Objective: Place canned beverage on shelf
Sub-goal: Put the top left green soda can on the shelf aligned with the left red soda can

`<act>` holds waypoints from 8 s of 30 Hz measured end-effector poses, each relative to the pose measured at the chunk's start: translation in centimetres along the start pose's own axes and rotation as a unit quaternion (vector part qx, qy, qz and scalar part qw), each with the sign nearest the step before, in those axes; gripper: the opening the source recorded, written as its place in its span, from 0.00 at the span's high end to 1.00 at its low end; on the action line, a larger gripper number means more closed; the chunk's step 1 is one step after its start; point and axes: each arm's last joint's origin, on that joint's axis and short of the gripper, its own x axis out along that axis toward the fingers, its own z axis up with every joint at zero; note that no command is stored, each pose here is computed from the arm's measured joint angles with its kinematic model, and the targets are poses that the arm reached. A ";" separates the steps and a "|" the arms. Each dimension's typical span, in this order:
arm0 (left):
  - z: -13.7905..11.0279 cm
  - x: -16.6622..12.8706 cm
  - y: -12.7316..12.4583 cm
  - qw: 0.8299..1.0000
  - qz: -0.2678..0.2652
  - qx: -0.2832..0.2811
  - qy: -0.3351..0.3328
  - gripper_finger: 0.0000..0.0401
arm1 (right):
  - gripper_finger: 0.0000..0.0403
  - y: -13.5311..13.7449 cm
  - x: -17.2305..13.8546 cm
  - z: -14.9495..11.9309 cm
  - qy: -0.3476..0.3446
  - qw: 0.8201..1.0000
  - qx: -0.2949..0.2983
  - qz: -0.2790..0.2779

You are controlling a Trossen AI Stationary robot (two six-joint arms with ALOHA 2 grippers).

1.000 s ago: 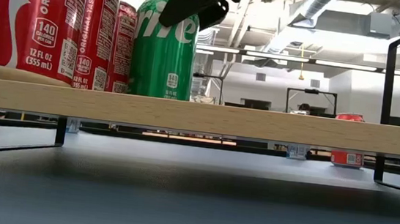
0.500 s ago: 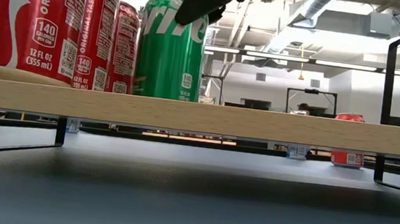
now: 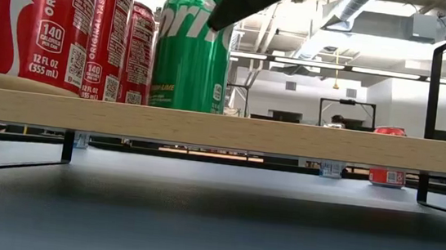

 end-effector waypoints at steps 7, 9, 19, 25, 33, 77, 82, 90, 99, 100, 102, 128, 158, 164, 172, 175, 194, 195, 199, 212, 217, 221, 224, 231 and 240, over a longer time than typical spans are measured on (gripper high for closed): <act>0.0 0.0 0.0 1.000 0.000 -0.006 0.000 0.25 | 0.26 -1.3 -0.1 -0.3 -0.017 1.000 -0.007 0.019; 0.0 0.0 0.0 1.000 0.000 -0.010 0.000 0.25 | 0.26 -1.6 -0.1 -0.4 -0.019 0.999 -0.017 0.021; 0.0 0.0 0.0 1.000 0.000 -0.026 0.000 0.25 | 0.26 -2.7 -0.1 -0.8 -0.035 0.997 -0.057 0.033; 0.0 0.0 0.0 0.999 0.001 -0.041 -0.002 0.25 | 0.26 -3.1 -0.2 -0.9 -0.041 0.995 -0.084 0.040; 0.1 0.0 0.1 0.999 0.009 -0.047 -0.011 0.25 | 0.26 -3.2 -0.2 -1.2 -0.040 0.989 -0.133 0.051; 0.1 0.9 -0.6 0.998 0.026 -0.044 -0.025 0.25 | 0.26 -3.4 -2.0 -0.5 -0.012 0.978 -0.206 0.040; 0.1 0.9 -0.6 0.998 0.026 -0.044 -0.025 0.25 | 0.26 -3.0 -2.0 -0.3 -0.016 0.974 -0.224 0.045; 0.1 0.9 -0.6 0.998 0.026 -0.044 -0.026 0.25 | 0.26 -2.8 -1.9 -0.3 -0.018 0.972 -0.230 0.052; 0.1 0.9 -0.6 0.998 0.027 -0.044 -0.027 0.25 | 0.26 -2.8 -1.8 0.1 -0.032 0.971 -0.234 0.041; 0.1 0.9 -0.6 0.998 0.027 -0.044 -0.027 0.25 | 0.26 -2.8 -1.8 0.1 -0.030 0.971 -0.235 0.040; 0.1 0.9 -0.6 0.998 0.027 -0.044 -0.027 0.25 | 0.26 -2.7 -1.8 0.1 -0.029 0.971 -0.235 0.038; 0.2 0.9 -0.4 0.997 0.046 -0.051 -0.046 0.25 | 0.23 -1.3 -1.8 0.5 0.005 0.982 -0.188 0.016; 0.2 0.9 -0.4 0.996 0.044 -0.059 -0.044 0.25 | 0.23 0.0 -1.7 1.2 0.017 0.993 -0.117 -0.031; 0.2 0.9 -0.4 0.996 0.047 -0.059 -0.048 0.25 | 0.23 0.0 -1.8 0.9 0.019 0.995 -0.095 -0.001; 0.2 0.9 -0.4 0.995 0.051 -0.060 -0.055 0.25 | 0.12 0.1 -1.7 1.0 0.017 0.994 -0.107 0.002; 0.2 0.9 -0.4 0.995 0.052 -0.060 -0.055 0.25 | 0.07 0.1 -1.7 1.0 0.016 0.994 -0.109 0.001; 0.2 0.9 -0.3 0.996 0.054 -0.056 -0.053 0.25 | 0.06 -0.7 -6.8 1.5 0.082 0.995 0.049 -0.040; 0.2 0.9 -0.3 0.996 0.054 -0.055 -0.053 0.25 | 0.06 -0.4 -7.1 1.3 0.095 0.993 0.065 -0.035; 0.2 0.9 -0.3 0.996 0.054 -0.055 -0.053 0.25 | 0.06 0.9 -7.9 1.1 0.107 0.986 0.126 0.004; 0.2 0.9 -0.4 0.996 0.051 -0.046 -0.049 0.25 | 0.30 7.0 -5.4 -3.0 -0.052 0.961 0.269 -0.045; 0.3 0.9 -0.4 0.996 0.054 -0.050 -0.057 0.25 | 0.57 6.9 -5.0 -4.7 -0.085 0.926 0.345 -0.126; 0.3 0.9 -0.4 0.996 0.053 -0.052 -0.057 0.25 | 0.86 6.7 -3.5 -5.0 -0.088 0.922 0.352 -0.135; 0.3 0.9 -0.4 0.996 0.053 -0.054 -0.057 0.25 | 0.97 6.7 -2.9 -4.5 -0.103 0.924 0.344 -0.130; 0.2 0.9 -0.4 0.996 0.054 -0.052 -0.056 0.25 | 0.96 6.2 -2.4 -4.4 -0.111 0.923 0.346 -0.126; 0.2 0.9 -0.4 0.996 0.054 -0.048 -0.055 0.25 | 0.99 5.1 -2.6 -4.0 -0.143 0.920 0.346 -0.118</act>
